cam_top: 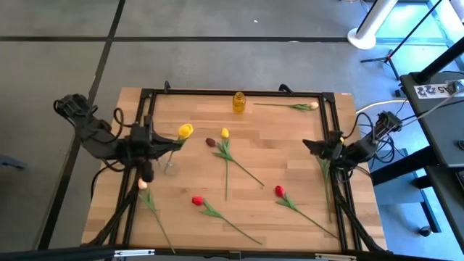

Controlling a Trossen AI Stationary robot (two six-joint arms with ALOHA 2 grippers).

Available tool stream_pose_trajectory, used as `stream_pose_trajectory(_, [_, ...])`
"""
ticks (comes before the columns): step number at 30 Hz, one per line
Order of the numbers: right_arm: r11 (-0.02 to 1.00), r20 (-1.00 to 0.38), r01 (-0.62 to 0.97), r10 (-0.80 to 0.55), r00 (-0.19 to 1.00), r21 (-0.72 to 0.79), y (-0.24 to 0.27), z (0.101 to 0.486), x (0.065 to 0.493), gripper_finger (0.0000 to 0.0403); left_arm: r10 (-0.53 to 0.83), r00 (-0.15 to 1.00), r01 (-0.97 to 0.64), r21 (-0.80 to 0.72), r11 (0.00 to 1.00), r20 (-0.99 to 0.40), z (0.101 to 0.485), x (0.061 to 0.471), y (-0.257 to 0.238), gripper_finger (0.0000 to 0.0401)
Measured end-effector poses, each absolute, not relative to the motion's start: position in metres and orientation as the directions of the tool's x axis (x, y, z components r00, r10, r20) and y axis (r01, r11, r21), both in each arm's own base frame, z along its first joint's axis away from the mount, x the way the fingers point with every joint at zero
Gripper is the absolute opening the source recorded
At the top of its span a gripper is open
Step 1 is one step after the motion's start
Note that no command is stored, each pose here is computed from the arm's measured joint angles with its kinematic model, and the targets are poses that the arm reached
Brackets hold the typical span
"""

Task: Sort flowers into vase by color
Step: Put top yellow flower into the transparent vase

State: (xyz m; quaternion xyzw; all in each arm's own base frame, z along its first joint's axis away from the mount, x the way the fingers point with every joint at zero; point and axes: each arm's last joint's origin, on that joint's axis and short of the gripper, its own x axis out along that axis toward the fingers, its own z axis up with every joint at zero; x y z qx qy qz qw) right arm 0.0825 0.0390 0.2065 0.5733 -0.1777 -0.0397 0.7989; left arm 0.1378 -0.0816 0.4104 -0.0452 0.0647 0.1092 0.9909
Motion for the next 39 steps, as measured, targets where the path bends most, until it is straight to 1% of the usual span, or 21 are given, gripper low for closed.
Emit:
stream_pose_trajectory(1, [0.304, 0.235, -0.152, -0.259, 0.937, 0.94, 0.041, 0.207, 0.085, 0.0021, 0.208, 0.966, -0.22, -0.068, 0.973, -0.151, 0.41, 0.133, -0.079, 0.0001])
stream_pose_trajectory(2, [0.292, 0.227, -0.148, -0.257, 0.939, 0.945, 0.043, 0.209, 0.087, 0.0021, 0.206, 0.965, -0.219, -0.065, 0.974, -0.161, 0.409, 0.127, -0.075, 0.0001])
stream_pose_trajectory(5, [0.319, 0.204, -0.111, -0.276, 0.939, 0.941, 0.051, 0.223, 0.097, 0.0021, 0.181, 0.968, -0.195, -0.07, 0.978, -0.173, 0.41, 0.111, -0.062, 0.0001])
stream_pose_trajectory(7, [0.355, 0.204, -0.091, -0.298, 0.933, 0.931, 0.058, 0.239, 0.106, 0.0021, 0.135, 0.978, -0.149, -0.075, 0.986, -0.16, 0.41, 0.103, -0.057, 0.0001])
stream_pose_trajectory(9, [0.445, 0.203, -0.046, -0.31, 0.929, 0.894, 0.068, 0.256, 0.118, 0.0021, 0.086, 0.986, -0.097, -0.073, 0.993, -0.144, 0.409, 0.097, -0.053, 0.0001])
stream_pose_trajectory(10, [0.501, 0.189, 0.0, -0.327, 0.926, 0.866, 0.073, 0.262, 0.126, 0.0021, 0.068, 0.988, -0.078, -0.075, 0.994, -0.136, 0.408, 0.094, -0.051, 0.0001])
stream_pose_trajectory(13, [0.586, 0.158, 0.097, -0.369, 0.916, 0.805, 0.087, 0.279, 0.151, 0.0021, 0.006, 0.993, -0.013, -0.06, 0.998, -0.117, 0.4, 0.094, -0.05, 0.0])
stream_pose_trajectory(15, [0.638, 0.148, 0.124, -0.357, 0.922, 0.76, 0.097, 0.288, 0.17, 0.0021, -0.076, 0.995, 0.073, -0.047, 0.996, -0.064, 0.393, 0.099, -0.054, 0.0])
stream_pose_trajectory(17, [0.709, 0.138, 0.136, -0.315, 0.939, 0.692, 0.108, 0.294, 0.192, 0.0021, -0.158, 0.987, 0.159, -0.008, 0.987, 0.021, 0.384, 0.106, -0.058, 0.0])
stream_pose_trajectory(19, [0.778, 0.122, 0.147, -0.276, 0.953, 0.611, 0.117, 0.297, 0.214, 0.0021, -0.172, 0.982, 0.169, 0.044, 0.985, 0.076, 0.374, 0.115, -0.058, 0.0])
stream_pose_trajectory(21, [0.823, 0.106, 0.17, -0.268, 0.958, 0.542, 0.123, 0.3, 0.236, 0.0021, -0.144, 0.987, 0.138, 0.087, 0.987, 0.067, 0.365, 0.122, -0.054, 0.0])
stream_pose_trajectory(26, [0.857, 0.046, 0.293, -0.343, 0.938, 0.425, 0.12, 0.302, 0.279, 0.0021, -0.109, 0.993, 0.105, 0.088, 0.991, 0.047, 0.359, 0.119, -0.042, 0.0002])
stream_pose_trajectory(28, [0.858, 0.013, 0.328, -0.362, 0.932, 0.395, 0.116, 0.301, 0.29, 0.0021, -0.097, 0.995, 0.097, 0.036, 0.995, 0.008, 0.355, 0.112, -0.037, 0.0002])
stream_pose_trajectory(31, [0.864, -0.004, 0.327, -0.352, 0.936, 0.383, 0.108, 0.307, 0.299, 0.0021, -0.096, 0.995, 0.096, -0.028, 0.995, -0.026, 0.35, 0.095, -0.03, 0.0002])
stream_pose_trajectory(34, [0.867, -0.018, 0.34, -0.358, 0.934, 0.364, 0.101, 0.309, 0.303, 0.0021, -0.088, 0.996, 0.09, -0.058, 0.994, 0.034, 0.355, 0.078, -0.023, 0.0002])
stream_pose_trajectory(36, [0.861, -0.017, 0.357, -0.377, 0.926, 0.363, 0.094, 0.311, 0.305, 0.0021, -0.085, 0.994, 0.088, -0.047, 0.995, 0.065, 0.357, 0.072, -0.02, 0.0002])
stream_pose_trajectory(39, [0.849, -0.015, 0.381, -0.404, 0.915, 0.366, 0.085, 0.312, 0.307, 0.0021, -0.049, 0.996, 0.051, -0.034, 0.998, 0.076, 0.357, 0.066, -0.017, 0.0002])
